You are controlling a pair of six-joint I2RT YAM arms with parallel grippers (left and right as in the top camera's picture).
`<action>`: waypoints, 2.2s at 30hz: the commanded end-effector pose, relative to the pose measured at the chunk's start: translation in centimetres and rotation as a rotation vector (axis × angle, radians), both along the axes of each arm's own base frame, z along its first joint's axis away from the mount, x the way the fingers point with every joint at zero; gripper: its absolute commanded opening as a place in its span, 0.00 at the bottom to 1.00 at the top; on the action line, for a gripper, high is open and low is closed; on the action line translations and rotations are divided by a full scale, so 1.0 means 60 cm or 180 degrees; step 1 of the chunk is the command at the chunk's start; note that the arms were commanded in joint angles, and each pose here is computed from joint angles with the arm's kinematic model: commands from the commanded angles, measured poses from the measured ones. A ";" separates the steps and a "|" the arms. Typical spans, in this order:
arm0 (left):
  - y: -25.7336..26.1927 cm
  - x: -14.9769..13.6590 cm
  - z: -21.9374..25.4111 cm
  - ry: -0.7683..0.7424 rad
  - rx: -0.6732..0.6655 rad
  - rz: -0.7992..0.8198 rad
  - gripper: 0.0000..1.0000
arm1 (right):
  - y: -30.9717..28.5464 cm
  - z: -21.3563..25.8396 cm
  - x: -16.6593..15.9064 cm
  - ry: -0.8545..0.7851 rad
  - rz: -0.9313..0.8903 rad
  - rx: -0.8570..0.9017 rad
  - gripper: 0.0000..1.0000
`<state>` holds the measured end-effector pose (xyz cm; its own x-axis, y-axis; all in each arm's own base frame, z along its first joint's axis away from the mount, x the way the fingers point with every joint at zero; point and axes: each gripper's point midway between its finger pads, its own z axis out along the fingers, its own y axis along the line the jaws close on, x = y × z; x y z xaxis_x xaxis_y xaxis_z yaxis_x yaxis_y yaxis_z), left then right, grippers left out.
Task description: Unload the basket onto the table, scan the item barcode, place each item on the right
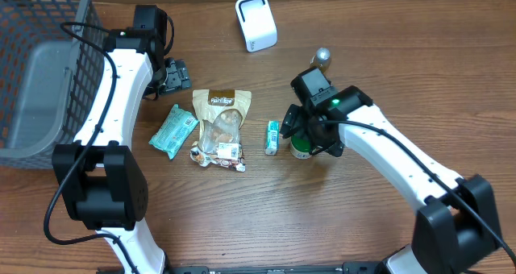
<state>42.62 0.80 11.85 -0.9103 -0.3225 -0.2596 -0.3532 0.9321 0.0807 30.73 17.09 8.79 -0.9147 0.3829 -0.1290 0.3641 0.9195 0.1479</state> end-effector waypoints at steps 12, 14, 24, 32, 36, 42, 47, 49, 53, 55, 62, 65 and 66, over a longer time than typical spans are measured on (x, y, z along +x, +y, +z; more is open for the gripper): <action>0.003 0.007 0.005 -0.0024 0.0051 -0.0041 1.00 | -0.010 -0.063 0.001 0.0206 -0.0037 -0.0256 0.91; 0.003 0.007 0.005 -0.0024 0.0051 -0.0041 1.00 | -0.011 -0.063 0.001 0.0206 -0.0038 -0.0261 0.82; 0.003 0.007 0.005 -0.0024 0.0051 -0.0041 1.00 | -0.043 -0.060 0.011 0.0074 -0.0060 -0.0606 0.60; 0.003 0.007 0.005 -0.0024 0.0051 -0.0041 1.00 | -0.079 -0.050 0.031 -0.0155 -0.0035 -0.1035 0.60; 0.003 0.007 0.005 -0.0024 0.0051 -0.0041 1.00 | -0.084 -0.048 0.038 -0.0200 -0.0054 -0.1055 0.61; 0.003 0.007 0.005 -0.0024 0.0051 -0.0041 1.00 | -0.105 -0.049 0.045 -0.0158 -0.0191 -0.1021 0.64; 0.003 0.007 0.005 -0.0024 0.0051 -0.0041 0.99 | -0.107 -0.055 0.043 -0.0040 -0.0273 -0.0823 0.66; 0.003 0.007 0.005 -0.0024 0.0051 -0.0041 1.00 | -0.109 -0.056 0.043 -0.0017 -0.0281 -0.0787 0.68; 0.003 0.007 0.005 -0.0024 0.0051 -0.0041 1.00 | -0.108 -0.056 0.043 -0.0005 -0.0267 -0.0768 0.72; 0.003 0.007 0.005 -0.0024 0.0051 -0.0041 1.00 | -0.108 -0.056 0.043 -0.0004 -0.0266 -0.0769 0.75; 0.003 0.007 0.005 -0.0024 0.0051 -0.0041 1.00 | -0.109 -0.056 0.042 0.0000 -0.0265 -0.0771 1.00; 0.003 0.007 0.005 -0.0024 0.0051 -0.0041 1.00 | -0.111 -0.056 0.039 0.0034 -0.0237 -0.0793 1.00; 0.003 0.007 0.005 -0.0024 0.0051 -0.0041 1.00 | -0.112 -0.051 0.037 0.0052 -0.0236 -0.0807 1.00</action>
